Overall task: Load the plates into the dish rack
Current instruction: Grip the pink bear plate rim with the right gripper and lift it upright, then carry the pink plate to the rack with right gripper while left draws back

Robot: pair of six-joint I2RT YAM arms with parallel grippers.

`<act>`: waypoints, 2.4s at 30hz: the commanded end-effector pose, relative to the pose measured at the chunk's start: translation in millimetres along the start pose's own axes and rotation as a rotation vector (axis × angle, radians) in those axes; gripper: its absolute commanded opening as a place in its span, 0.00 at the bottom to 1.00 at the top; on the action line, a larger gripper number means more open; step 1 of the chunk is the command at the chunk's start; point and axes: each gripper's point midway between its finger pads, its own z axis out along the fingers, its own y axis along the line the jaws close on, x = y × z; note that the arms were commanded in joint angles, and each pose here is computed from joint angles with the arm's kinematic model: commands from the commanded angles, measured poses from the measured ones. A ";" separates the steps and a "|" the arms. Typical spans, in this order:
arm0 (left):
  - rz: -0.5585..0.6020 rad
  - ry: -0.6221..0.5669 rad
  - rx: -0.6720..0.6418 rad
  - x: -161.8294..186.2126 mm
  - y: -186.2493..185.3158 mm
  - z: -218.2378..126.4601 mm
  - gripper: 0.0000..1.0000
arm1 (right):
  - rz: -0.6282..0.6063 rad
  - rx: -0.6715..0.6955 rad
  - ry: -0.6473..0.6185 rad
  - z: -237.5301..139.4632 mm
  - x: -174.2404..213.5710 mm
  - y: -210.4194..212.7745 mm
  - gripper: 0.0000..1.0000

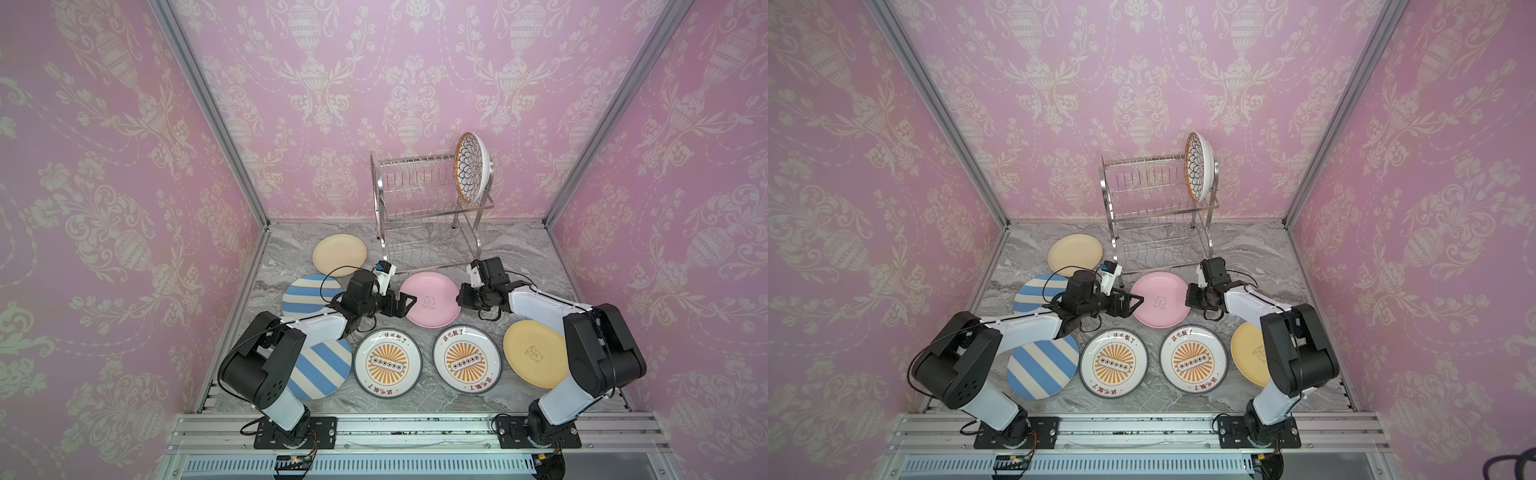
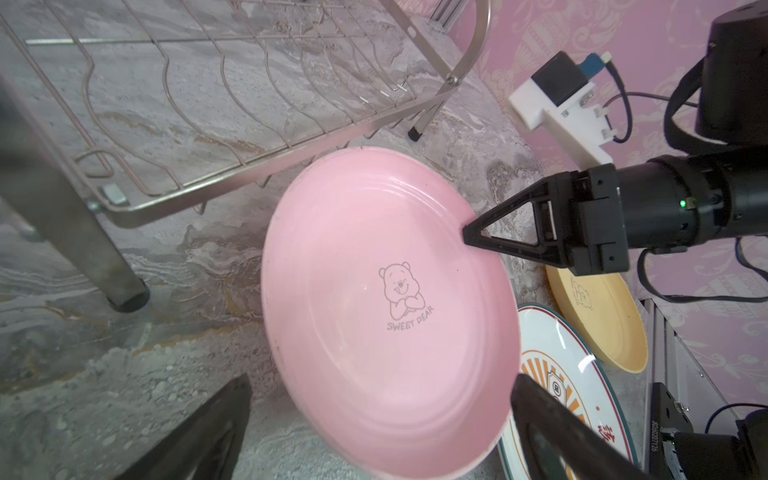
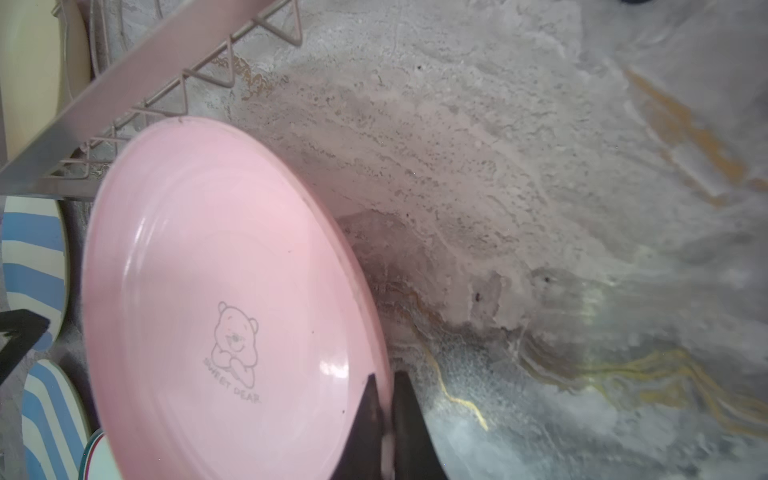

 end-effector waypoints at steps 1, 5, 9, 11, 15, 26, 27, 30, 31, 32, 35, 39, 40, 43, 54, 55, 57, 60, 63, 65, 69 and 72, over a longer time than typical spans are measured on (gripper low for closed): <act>0.075 -0.026 -0.017 -19.4 -11.1 -11.1 0.99 | -0.050 0.040 -0.057 -29.0 -17.9 7.6 0.04; 0.110 -0.046 -0.036 -33.2 -17.5 -24.0 0.99 | -0.105 0.086 -0.047 -52.7 -15.6 9.9 0.04; 0.139 -0.044 -0.073 -38.1 -18.0 -36.1 0.99 | -0.157 0.164 -0.023 -79.9 -8.4 3.2 0.03; 0.154 -0.051 -0.084 -41.1 -18.5 -40.8 0.99 | -0.186 0.218 -0.022 -95.9 -4.6 -2.3 0.03; 0.163 -0.064 -0.085 -46.9 -18.9 -43.3 0.99 | -0.259 0.341 -0.041 -124.6 -0.9 -13.0 0.03; 0.230 -0.247 -0.199 -119.9 1.8 -90.7 0.99 | -0.356 0.493 -0.338 -255.9 -63.7 8.1 0.00; 0.239 -0.269 -0.213 -125.6 6.8 -95.1 0.99 | -0.363 0.501 -0.365 -267.6 -69.5 11.3 0.00; 0.276 -0.316 -0.206 -144.8 18.1 -96.6 0.99 | -0.384 0.513 -0.440 -294.7 -88.8 22.5 0.00; 0.297 -0.326 -0.190 -151.5 19.6 -91.7 0.99 | -0.388 0.512 -0.467 -301.7 -95.6 26.8 0.00; 0.306 -0.331 -0.175 -157.1 22.7 -85.9 0.99 | -0.389 0.505 -0.490 -306.5 -101.9 31.3 0.00; 0.325 -0.355 -0.120 -173.6 25.1 -71.9 0.99 | -0.389 0.464 -0.547 -317.9 -115.1 45.9 0.00; 0.363 -0.415 -0.071 -186.6 24.4 -63.4 0.99 | -0.382 0.424 -0.646 -339.7 -130.1 60.7 0.00; 0.372 -0.416 -0.066 -189.9 24.9 -59.9 0.99 | -0.384 0.424 -0.670 -346.5 -133.7 63.4 0.00; 0.390 -0.403 -0.050 -195.6 27.5 -48.7 0.99 | -0.391 0.424 -0.740 -362.8 -143.1 69.5 0.00; 0.420 -0.424 -0.042 -210.3 42.4 -23.1 0.99 | -0.402 0.443 -0.803 -375.8 -147.0 69.1 0.00; 0.418 -0.423 -0.033 -210.9 42.6 -20.7 0.99 | -0.405 0.446 -0.801 -374.9 -146.4 68.7 0.00; 0.412 -0.418 -0.011 -211.2 40.9 -16.9 0.99 | -0.407 0.456 -0.804 -376.5 -146.0 67.1 0.00; 0.412 -0.439 0.020 -213.9 33.6 -18.2 0.99 | -0.408 0.460 -0.822 -381.5 -146.2 66.9 0.00; 0.426 -0.434 0.040 -213.0 24.3 -18.6 0.99 | -0.416 0.478 -0.823 -382.3 -147.3 65.6 0.00; 0.434 -0.428 0.057 -212.5 18.7 -17.1 0.99 | -0.419 0.487 -0.822 -382.2 -147.9 64.5 0.00; 0.439 -0.412 0.085 -209.0 10.7 -11.8 0.99 | -0.419 0.480 -0.817 -379.2 -147.6 64.9 0.00; 0.442 -0.403 0.099 -205.6 6.5 -9.2 0.99 | -0.421 0.479 -0.822 -380.1 -147.8 65.3 0.00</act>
